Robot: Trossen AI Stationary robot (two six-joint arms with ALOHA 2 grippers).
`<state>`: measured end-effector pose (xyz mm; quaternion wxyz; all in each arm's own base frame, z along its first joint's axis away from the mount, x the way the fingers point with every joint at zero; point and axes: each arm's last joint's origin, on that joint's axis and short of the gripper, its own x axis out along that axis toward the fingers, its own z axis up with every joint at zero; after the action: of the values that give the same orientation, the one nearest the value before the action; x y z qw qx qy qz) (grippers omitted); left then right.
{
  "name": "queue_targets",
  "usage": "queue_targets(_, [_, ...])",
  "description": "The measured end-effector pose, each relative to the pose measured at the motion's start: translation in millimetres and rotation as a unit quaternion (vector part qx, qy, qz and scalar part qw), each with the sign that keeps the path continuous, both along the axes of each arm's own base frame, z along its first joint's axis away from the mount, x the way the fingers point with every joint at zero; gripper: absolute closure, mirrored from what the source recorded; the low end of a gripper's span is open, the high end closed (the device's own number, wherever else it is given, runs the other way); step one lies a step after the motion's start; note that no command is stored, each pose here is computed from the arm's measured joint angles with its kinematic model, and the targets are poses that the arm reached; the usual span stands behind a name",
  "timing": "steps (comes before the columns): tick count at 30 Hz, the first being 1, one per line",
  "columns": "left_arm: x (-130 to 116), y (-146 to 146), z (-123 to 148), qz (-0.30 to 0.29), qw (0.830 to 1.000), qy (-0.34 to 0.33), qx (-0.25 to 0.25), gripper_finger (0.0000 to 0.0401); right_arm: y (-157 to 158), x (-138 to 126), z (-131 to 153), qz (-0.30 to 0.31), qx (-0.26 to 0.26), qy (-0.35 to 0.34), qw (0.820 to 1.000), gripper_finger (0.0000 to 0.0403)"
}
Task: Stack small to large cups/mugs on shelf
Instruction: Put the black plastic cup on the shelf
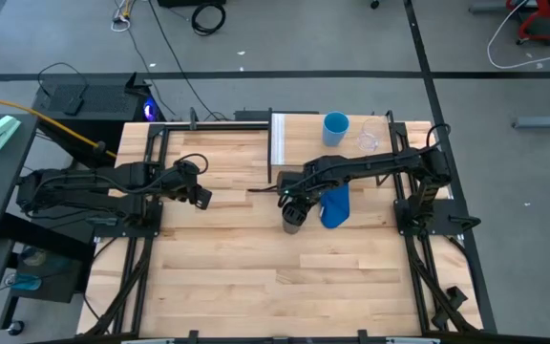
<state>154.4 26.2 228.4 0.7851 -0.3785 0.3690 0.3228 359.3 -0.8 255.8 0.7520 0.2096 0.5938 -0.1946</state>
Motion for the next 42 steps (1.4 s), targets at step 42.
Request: queue_targets(42, [2.7, 0.4, 1.8, 0.0, 1.0, -0.017, 0.002, 0.0369, -95.7, -105.5, 231.7, -0.12, -0.148, -0.19, 0.963, 0.0401])
